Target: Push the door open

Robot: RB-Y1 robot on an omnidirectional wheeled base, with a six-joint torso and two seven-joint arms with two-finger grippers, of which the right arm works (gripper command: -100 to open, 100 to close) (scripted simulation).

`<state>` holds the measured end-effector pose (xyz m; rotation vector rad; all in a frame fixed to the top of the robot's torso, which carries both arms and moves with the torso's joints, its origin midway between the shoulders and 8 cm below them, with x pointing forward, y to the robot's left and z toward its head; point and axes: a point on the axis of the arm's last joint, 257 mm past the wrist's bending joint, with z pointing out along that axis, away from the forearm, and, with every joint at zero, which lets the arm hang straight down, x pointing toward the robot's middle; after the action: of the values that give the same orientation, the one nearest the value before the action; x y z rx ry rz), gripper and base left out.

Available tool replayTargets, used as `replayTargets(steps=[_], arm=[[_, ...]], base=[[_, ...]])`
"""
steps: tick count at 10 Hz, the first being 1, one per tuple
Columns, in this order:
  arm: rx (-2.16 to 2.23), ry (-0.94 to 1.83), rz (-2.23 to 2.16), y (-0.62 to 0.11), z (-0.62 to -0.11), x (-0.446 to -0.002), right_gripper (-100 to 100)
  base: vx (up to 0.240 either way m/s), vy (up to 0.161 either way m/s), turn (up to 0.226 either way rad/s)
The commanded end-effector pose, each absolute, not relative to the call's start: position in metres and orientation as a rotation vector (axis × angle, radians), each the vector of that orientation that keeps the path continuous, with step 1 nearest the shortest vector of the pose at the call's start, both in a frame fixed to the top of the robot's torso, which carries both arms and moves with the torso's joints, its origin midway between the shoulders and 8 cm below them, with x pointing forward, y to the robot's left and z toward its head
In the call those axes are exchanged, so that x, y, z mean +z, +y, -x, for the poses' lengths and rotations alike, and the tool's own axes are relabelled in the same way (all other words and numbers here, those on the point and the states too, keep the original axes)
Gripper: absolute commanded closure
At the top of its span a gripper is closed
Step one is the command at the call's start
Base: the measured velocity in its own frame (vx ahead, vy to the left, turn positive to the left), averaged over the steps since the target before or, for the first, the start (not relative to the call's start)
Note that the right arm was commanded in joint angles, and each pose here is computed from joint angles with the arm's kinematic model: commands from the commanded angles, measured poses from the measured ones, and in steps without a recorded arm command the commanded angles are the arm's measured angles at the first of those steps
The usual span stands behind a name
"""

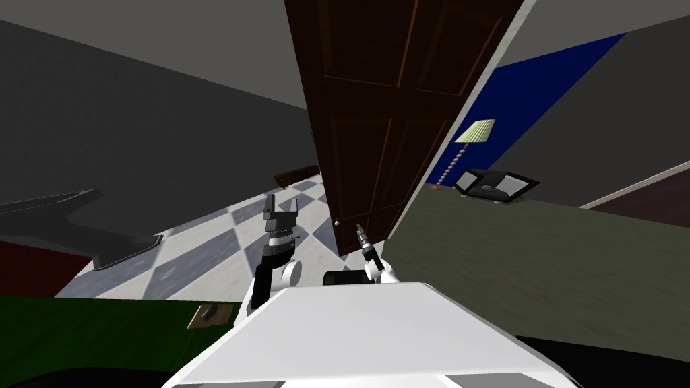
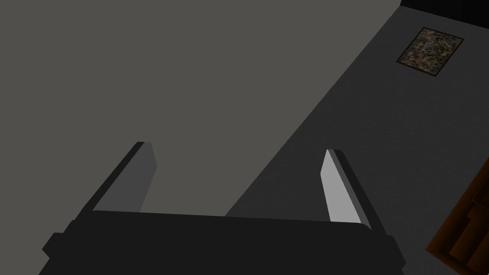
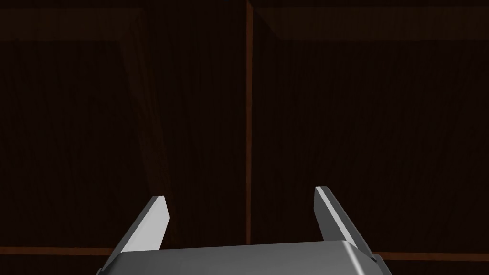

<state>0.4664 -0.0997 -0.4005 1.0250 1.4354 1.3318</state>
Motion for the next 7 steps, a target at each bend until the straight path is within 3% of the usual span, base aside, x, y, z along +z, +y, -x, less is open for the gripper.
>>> replayTargets(steps=[1,7], arm=[[1.349,1.418,-1.045,-0.088,-0.465,-0.397,-100],[1.384,1.394,-1.078,-0.066,-0.463,-0.393,-100]], base=[[-0.177,0.054,0.043],[-0.123,0.154,0.018]])
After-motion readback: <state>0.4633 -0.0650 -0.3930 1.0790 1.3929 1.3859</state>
